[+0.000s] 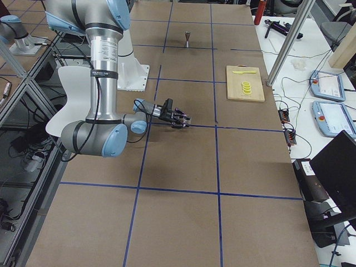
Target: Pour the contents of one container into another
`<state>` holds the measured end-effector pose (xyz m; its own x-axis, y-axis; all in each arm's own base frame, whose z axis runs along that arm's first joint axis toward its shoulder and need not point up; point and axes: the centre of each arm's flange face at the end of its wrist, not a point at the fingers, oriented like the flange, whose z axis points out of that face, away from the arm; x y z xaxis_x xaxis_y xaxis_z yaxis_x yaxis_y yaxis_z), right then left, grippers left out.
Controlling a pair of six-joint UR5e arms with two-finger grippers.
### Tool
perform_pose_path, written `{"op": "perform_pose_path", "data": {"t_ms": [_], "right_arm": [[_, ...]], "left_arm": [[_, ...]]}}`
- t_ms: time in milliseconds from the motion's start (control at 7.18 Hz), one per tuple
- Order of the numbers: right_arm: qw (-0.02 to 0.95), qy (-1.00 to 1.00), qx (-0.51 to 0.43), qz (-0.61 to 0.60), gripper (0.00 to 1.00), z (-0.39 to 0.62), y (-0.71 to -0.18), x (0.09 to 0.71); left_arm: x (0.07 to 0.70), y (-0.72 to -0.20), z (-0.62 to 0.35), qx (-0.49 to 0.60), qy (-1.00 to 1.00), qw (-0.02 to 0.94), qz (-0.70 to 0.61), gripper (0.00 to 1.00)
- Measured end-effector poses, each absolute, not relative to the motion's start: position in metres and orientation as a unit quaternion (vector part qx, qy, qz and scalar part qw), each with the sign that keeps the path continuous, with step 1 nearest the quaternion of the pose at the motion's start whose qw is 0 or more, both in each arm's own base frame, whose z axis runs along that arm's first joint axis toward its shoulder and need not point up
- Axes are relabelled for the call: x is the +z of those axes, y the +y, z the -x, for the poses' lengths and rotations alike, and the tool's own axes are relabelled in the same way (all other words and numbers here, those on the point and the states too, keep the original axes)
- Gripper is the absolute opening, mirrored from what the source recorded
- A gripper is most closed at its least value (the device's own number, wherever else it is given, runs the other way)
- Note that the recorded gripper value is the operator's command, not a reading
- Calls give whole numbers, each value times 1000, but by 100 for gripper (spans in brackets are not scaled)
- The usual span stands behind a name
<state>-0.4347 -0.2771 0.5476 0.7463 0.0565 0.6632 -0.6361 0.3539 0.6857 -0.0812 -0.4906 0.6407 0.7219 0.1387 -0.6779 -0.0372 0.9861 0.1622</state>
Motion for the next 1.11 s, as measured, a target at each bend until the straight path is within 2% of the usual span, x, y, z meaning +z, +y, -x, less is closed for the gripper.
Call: {"op": "perform_pose_path", "data": {"t_ms": [139,279,418,557,1115], "right_arm": [[777,-272,220,-524,44,435,-277,554],[778,-268,219,-525,45,435,-277,559],[778,-267,218,-525,90,435,-277,561],[778,-265,218,-526,100,435,-277,563],[778,-268,219,-525,100,436,-277,562]], "left_arm": [[641,-491,81,48,370,925,-69,100],[641,-491,81,48,370,925,-69,100],[640,-491,81,48,370,925,-69,100],[640,-491,81,48,370,925,-69,100],[640,-491,81,48,370,925,-69,100]]}}
